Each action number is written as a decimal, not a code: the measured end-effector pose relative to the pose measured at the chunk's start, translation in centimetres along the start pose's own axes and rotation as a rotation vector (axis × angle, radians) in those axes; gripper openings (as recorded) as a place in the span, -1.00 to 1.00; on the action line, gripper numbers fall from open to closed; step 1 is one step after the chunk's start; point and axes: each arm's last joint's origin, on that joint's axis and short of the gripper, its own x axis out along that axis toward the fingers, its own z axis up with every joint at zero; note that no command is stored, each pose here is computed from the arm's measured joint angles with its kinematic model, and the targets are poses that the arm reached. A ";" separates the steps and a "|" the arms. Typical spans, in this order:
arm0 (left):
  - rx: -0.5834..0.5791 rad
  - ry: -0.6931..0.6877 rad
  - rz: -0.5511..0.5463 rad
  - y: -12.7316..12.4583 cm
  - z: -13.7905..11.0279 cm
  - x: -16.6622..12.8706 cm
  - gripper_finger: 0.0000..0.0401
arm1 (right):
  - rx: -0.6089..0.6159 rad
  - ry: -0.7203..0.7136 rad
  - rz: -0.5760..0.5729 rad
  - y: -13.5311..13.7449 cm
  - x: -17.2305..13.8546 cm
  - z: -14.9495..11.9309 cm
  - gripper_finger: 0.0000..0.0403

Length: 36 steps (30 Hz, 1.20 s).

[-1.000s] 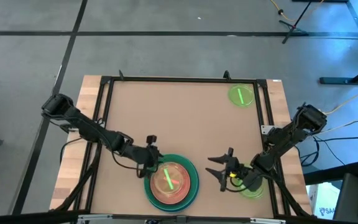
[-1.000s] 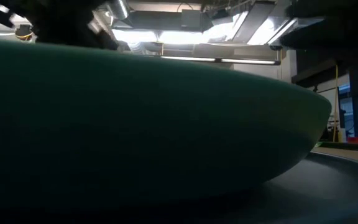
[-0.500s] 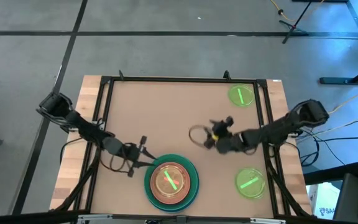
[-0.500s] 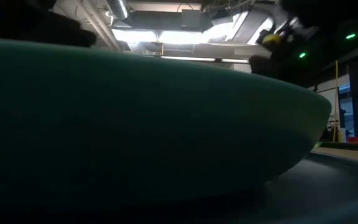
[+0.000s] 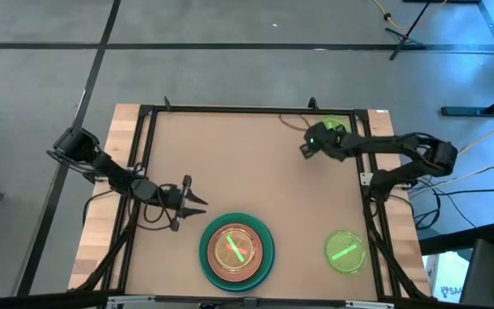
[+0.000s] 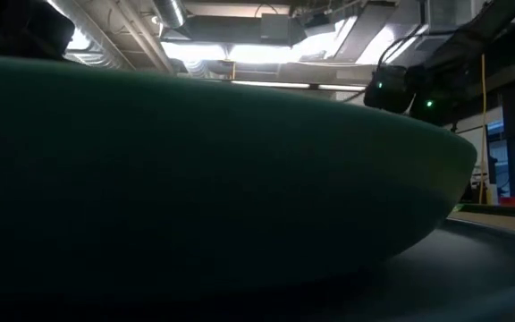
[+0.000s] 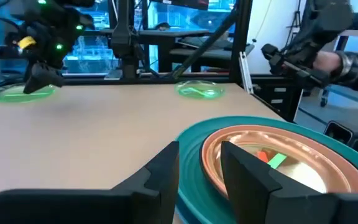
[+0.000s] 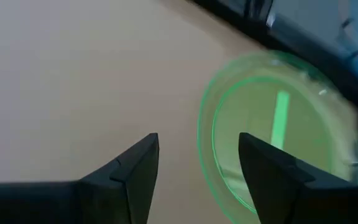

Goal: Stack plastic plates
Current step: Stack the light green plate on top of the light green plate

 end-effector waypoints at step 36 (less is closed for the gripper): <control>0.030 -0.006 0.039 0.5 0.3 0.5 -0.44 | -0.266 0.024 0.177 3.3 -0.8 0.4 -0.97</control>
